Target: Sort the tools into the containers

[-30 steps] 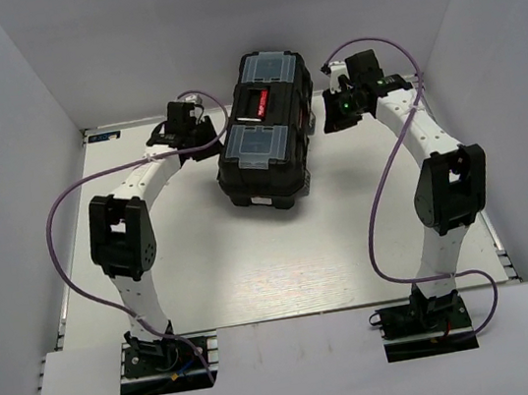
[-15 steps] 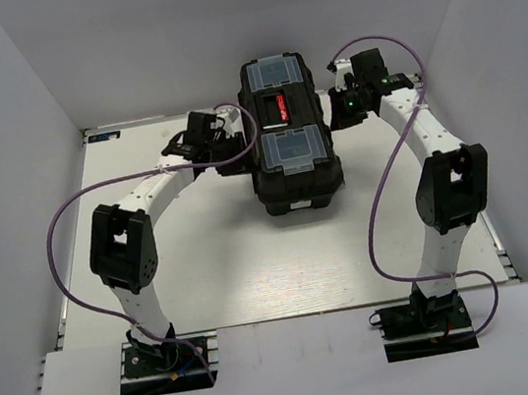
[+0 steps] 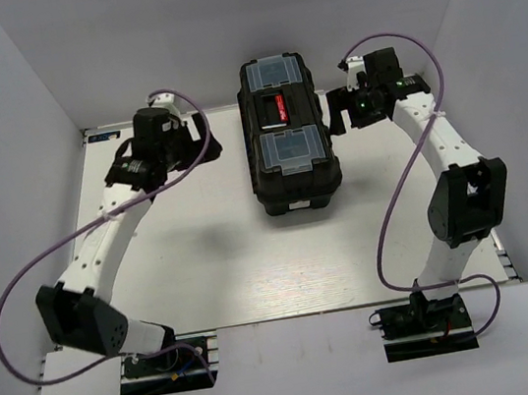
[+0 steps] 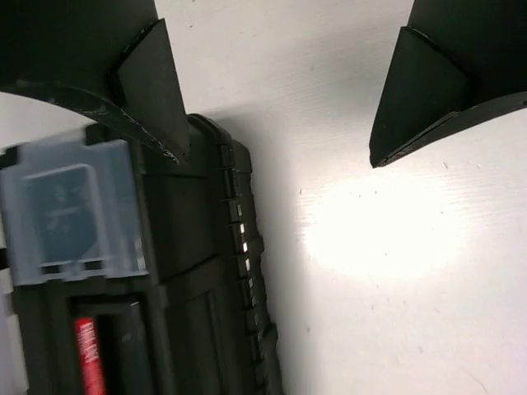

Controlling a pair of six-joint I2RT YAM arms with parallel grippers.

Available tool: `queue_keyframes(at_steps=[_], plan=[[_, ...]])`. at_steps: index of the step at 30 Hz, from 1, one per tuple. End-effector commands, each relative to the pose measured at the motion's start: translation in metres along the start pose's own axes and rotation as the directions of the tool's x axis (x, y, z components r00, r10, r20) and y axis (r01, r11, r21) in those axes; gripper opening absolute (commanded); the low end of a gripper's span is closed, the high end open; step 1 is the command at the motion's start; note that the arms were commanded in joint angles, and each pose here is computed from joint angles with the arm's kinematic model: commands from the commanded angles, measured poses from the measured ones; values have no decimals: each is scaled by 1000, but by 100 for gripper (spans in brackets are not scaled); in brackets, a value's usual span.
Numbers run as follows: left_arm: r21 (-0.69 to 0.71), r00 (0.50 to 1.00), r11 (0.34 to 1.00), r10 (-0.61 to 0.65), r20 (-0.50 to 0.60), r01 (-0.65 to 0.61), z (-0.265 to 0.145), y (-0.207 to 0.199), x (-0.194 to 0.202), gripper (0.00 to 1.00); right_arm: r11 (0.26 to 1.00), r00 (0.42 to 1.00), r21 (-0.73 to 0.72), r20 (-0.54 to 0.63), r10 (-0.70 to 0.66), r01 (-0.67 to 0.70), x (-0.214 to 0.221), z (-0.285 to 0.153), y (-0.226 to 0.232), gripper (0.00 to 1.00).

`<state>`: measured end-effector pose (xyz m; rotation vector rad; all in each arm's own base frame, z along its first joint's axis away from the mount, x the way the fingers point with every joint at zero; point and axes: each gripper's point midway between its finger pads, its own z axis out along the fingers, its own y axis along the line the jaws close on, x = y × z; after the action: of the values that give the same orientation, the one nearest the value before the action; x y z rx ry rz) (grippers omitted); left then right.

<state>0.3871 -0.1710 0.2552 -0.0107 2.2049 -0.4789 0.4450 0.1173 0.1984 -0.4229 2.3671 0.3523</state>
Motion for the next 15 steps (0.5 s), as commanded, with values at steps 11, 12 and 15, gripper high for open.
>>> queue_keyframes(at_steps=[11,12,15], plan=[[25,990,1000,-15,139,12,-61,1,0,100,994,995,91,72,-65,59,14,-61,2,91],[27,989,1000,-3,148,-1,-65,0,-1,100,995,995,88,82,-63,56,21,-69,6,91],[23,984,999,29,176,-33,-73,1,-6,100,995,993,102,113,-29,18,19,-77,9,91]])
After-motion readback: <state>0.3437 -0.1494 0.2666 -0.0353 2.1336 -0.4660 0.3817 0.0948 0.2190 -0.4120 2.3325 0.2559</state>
